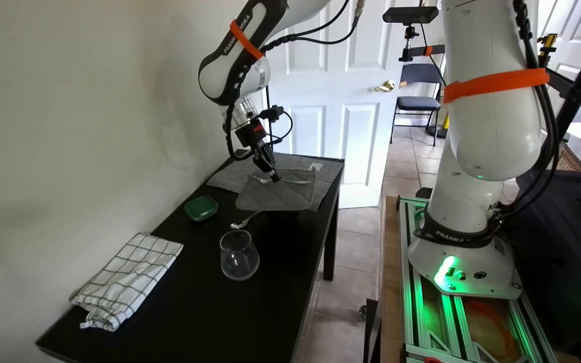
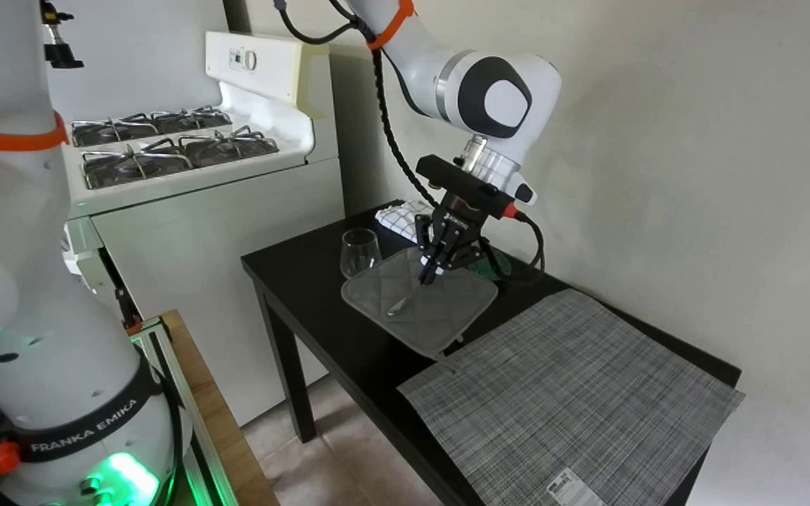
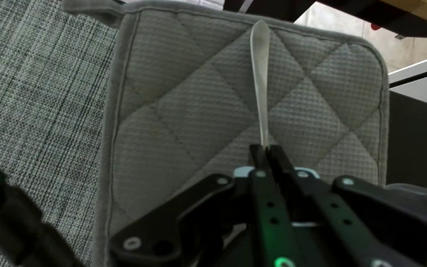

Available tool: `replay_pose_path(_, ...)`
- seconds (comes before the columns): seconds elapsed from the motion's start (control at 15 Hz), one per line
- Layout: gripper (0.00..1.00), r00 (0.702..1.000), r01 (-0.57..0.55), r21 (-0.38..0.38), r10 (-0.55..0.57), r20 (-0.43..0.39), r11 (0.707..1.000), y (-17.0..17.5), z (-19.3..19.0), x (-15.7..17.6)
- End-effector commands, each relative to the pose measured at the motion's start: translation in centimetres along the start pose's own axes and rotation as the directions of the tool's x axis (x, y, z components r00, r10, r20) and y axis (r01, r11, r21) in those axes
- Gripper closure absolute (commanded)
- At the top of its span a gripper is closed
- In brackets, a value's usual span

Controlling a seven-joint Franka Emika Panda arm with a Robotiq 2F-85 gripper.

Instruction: Put the grey potholder on the black mug and then put the silver fork on the grey potholder

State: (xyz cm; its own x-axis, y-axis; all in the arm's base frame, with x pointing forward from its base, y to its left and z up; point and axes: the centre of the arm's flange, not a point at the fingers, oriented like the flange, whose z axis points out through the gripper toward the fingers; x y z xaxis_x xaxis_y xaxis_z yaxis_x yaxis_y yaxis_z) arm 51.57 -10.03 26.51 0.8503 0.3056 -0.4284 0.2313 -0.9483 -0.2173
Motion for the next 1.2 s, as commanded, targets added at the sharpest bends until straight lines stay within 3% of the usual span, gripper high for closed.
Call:
replay_pose_path(0.0, 0.98, 1.0, 0.017, 0.002, -0.017, 0.007, 1.0, -1.0, 0.5, -0.4)
replay_pose_path(0.07, 0.68, 1.0, 0.021, 0.005, -0.021, 0.006, 1.0, -1.1, 0.6, -0.3)
replay_pose_path(0.13, 0.67, 1.0, 0.021, 0.004, -0.021, 0.006, 1.0, -1.1, 0.6, -0.3)
replay_pose_path(0.27, 0.54, 1.0, 0.021, 0.002, -0.021, 0.002, 1.0, -1.2, 0.5, -0.3)
replay_pose_path(0.73, 0.01, 0.999, 0.009, -0.035, -0.011, -0.052, 0.999, -1.7, -1.7, -0.9)
replay_pose_path(1.13, 0.0, 0.986, 0.021, -0.184, -0.05, -0.158, 0.983, -3.3, -5.1, -0.9)
